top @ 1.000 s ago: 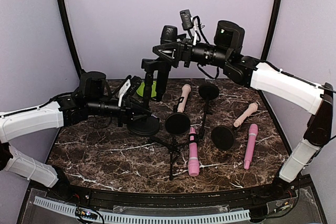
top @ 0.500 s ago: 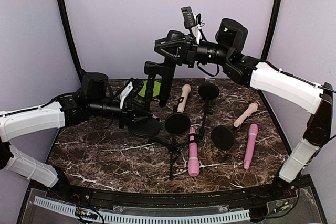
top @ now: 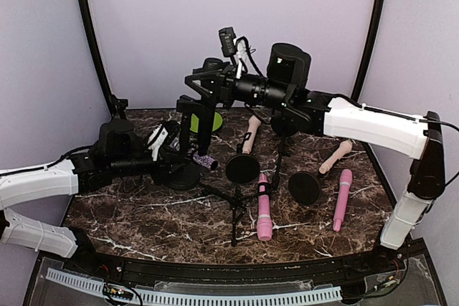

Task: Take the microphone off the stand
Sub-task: Pass from the left arm to the right, then open the clamp for the microphone stand.

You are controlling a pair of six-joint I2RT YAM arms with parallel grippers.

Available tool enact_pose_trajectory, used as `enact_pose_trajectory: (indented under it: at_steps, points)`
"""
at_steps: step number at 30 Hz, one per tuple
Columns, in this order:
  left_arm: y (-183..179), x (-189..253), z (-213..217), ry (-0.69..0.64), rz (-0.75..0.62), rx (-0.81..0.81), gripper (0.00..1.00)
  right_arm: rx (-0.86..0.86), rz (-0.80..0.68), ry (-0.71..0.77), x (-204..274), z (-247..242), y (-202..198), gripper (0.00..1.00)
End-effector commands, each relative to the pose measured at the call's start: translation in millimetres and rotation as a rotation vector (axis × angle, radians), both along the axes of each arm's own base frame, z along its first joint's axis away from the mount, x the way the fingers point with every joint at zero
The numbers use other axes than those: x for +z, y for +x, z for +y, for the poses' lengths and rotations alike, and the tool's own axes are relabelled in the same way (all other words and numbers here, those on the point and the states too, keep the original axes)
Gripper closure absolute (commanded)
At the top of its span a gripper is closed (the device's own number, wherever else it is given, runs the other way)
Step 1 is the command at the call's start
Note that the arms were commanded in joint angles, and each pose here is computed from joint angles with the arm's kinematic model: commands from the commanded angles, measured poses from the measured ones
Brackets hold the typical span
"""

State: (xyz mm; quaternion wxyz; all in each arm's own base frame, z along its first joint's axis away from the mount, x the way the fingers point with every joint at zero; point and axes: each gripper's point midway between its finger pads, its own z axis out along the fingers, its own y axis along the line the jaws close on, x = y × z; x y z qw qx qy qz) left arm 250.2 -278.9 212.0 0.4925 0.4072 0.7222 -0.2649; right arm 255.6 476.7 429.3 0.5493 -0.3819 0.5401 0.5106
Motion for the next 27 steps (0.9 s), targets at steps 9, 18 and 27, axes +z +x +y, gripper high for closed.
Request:
enact_pose_trajectory:
  at_steps: [9, 18, 27]
  points:
    - [-3, -42, 41, -0.083, -0.058, 0.195, 1.0, 0.026, 0.054, -0.047, -70, 62, -23, 0.86]
    - [-2, -80, 41, -0.069, -0.004, 0.214, 0.91, -0.012, 0.064, -0.107, -106, 79, -17, 0.87]
    - [4, -106, 46, -0.06, 0.055, 0.271, 0.71, -0.04, 0.075, -0.144, -132, 81, -11, 0.87]
